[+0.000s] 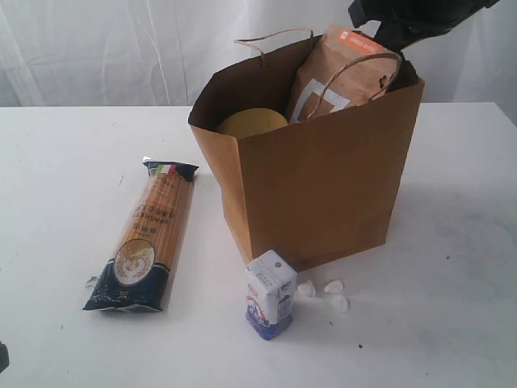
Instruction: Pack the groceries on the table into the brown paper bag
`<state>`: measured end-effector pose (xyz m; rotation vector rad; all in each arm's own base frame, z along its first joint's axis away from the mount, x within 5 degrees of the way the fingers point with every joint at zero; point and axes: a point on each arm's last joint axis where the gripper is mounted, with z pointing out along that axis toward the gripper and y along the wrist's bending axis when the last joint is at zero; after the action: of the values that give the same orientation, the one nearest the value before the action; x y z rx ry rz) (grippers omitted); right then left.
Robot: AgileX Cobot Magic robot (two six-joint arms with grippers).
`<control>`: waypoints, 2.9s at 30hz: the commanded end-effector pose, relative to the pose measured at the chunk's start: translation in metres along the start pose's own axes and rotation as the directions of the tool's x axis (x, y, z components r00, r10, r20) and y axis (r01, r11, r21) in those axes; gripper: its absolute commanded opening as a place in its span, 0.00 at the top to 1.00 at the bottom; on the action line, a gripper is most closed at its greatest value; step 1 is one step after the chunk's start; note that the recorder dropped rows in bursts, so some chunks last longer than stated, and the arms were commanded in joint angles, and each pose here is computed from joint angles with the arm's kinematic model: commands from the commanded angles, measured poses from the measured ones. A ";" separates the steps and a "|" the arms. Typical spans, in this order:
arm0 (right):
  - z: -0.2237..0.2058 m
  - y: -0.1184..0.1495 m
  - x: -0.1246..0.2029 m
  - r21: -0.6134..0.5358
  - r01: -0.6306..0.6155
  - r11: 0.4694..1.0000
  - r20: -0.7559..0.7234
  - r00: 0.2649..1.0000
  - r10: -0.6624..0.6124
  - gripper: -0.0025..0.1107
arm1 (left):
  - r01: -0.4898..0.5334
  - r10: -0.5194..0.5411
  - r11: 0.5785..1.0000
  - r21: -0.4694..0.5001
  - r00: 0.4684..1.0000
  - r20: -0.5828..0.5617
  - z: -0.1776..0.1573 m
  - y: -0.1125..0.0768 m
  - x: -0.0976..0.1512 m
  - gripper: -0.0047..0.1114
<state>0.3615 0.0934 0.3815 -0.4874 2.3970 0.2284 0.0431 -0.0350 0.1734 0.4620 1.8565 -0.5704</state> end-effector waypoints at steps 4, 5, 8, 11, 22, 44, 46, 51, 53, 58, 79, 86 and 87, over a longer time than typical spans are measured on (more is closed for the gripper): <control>-0.002 0.001 0.001 -0.029 0.032 0.999 -0.009 0.999 -0.033 0.61 | 0.002 -0.002 1.000 0.003 1.000 0.000 0.000 0.000 0.001 0.96; -0.002 0.001 0.001 -0.034 0.029 0.999 -0.009 1.000 -0.030 0.55 | 0.002 -0.002 1.000 0.003 1.000 0.000 0.000 0.000 0.001 0.96; -0.002 0.002 0.001 -0.044 0.031 0.999 -0.006 0.999 -0.031 0.45 | 0.002 -0.002 1.000 0.003 1.000 0.000 0.000 0.000 0.001 0.96; -0.003 0.002 0.000 -0.045 0.031 0.999 -0.002 1.000 -0.031 0.45 | 0.002 -0.002 1.000 0.003 1.000 0.000 0.000 0.000 0.001 0.96; -0.076 0.013 -0.003 0.007 0.093 0.996 0.172 0.981 -0.093 0.45 | 0.002 -0.002 1.000 0.003 1.000 0.000 0.000 0.000 0.001 0.96; -0.182 0.041 0.162 0.096 0.041 0.994 0.048 0.998 -0.046 0.45 | 0.002 -0.002 1.000 0.003 1.000 0.000 0.000 0.000 0.001 0.96; -0.165 0.042 0.177 0.070 0.030 0.997 -0.017 0.999 -0.029 0.45 | 0.002 -0.002 1.000 0.003 1.000 0.000 0.000 0.000 0.001 0.96; -0.113 0.045 0.203 -0.034 -0.021 0.999 -0.124 0.992 0.017 0.45 | 0.002 -0.002 1.000 0.003 1.000 0.000 0.000 0.000 0.001 0.96; -0.092 0.046 0.210 -0.065 -0.026 0.998 -0.138 0.990 0.016 0.45 | 0.002 -0.002 1.000 0.003 1.000 0.000 0.000 0.000 0.001 0.96; -0.048 0.049 0.220 -0.102 -0.003 0.995 -0.191 0.981 -0.017 0.48 | 0.002 -0.002 1.000 0.003 1.000 0.000 0.000 0.000 0.001 0.96; 0.099 0.083 0.234 -0.151 0.065 0.986 -0.371 0.921 -0.117 0.52 | 0.002 -0.002 1.000 0.003 1.000 0.000 0.000 0.000 0.001 0.96; 0.117 0.085 0.231 -0.139 0.063 0.988 -0.354 0.929 -0.109 0.52 | 0.002 -0.002 1.000 0.003 1.000 0.000 0.000 0.000 0.001 0.96; 0.120 0.085 0.228 -0.139 0.063 0.988 -0.352 0.930 -0.109 0.52 | 0.002 -0.002 1.000 0.003 1.000 0.000 0.000 0.000 0.001 0.96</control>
<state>0.2287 0.1362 0.1448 -0.7554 2.7439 0.2687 0.0431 -0.0350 0.1734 0.4620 1.8565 -0.5704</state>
